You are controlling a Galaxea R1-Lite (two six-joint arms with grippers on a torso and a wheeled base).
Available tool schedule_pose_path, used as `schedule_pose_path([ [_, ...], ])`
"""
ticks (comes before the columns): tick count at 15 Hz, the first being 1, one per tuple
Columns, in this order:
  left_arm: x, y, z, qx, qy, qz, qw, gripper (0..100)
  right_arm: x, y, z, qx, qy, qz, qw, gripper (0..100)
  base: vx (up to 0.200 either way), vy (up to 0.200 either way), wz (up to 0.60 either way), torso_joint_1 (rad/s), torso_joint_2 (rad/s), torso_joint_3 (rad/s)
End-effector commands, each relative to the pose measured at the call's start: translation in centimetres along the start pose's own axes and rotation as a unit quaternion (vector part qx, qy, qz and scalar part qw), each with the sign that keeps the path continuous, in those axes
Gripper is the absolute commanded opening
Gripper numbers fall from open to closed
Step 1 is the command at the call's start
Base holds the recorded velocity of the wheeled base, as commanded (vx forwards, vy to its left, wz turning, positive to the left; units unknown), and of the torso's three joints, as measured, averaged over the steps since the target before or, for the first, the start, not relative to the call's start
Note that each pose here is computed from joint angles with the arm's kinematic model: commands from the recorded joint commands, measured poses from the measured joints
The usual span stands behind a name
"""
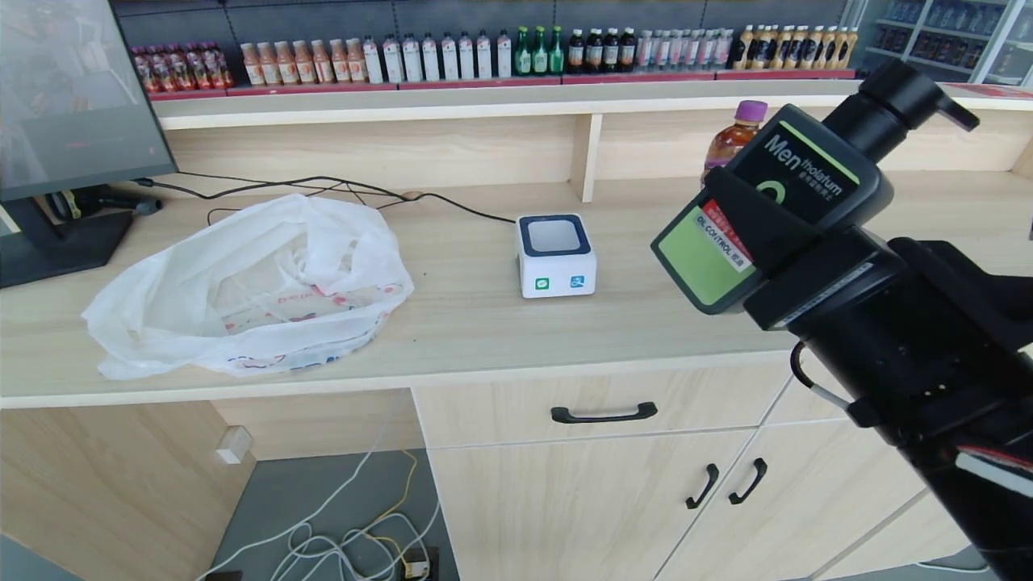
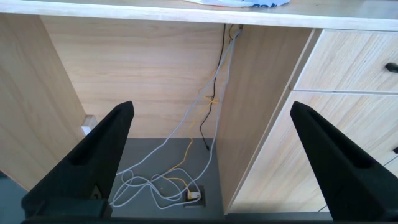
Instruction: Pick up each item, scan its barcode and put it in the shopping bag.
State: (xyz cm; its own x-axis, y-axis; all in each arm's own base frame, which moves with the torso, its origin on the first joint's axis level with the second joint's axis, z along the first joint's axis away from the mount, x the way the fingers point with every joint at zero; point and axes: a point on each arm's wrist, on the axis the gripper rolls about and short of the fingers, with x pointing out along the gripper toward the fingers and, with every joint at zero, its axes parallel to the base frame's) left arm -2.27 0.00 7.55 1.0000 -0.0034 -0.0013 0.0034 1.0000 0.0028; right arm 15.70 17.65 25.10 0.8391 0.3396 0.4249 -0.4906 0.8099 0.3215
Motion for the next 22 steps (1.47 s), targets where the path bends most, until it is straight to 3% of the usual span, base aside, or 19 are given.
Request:
schedule_pose_path([
  [1,0.0,0.0,0.0,0.0,0.0,0.0,1.0,100,-0.1,-1.8,-0.6,-0.009,0.007,-0.029,1.0,0,0.0,0.0,0.0,0.0,0.0,0.0],
  [6,0.0,0.0,0.0,0.0,0.0,0.0,1.0,100,0.1,-2.6,-1.4,-0.043,0.017,-0.029,0.999,0,0.0,0.0,0.0,0.0,0.0,0.0],
  [17,0.0,0.0,0.0,0.0,0.0,0.0,1.0,100,0.6,-3.4,-1.2,-0.049,0.003,-0.037,0.998,0,0.0,0.0,0.0,0.0,0.0,0.0],
  [22,0.0,0.0,0.0,-0.001,0.0,0.0,1.0,100,0.8,-3.5,-1.7,-0.066,0.012,-0.026,0.997,0,0.12,0.0,0.0,0.0,0.0,0.001],
])
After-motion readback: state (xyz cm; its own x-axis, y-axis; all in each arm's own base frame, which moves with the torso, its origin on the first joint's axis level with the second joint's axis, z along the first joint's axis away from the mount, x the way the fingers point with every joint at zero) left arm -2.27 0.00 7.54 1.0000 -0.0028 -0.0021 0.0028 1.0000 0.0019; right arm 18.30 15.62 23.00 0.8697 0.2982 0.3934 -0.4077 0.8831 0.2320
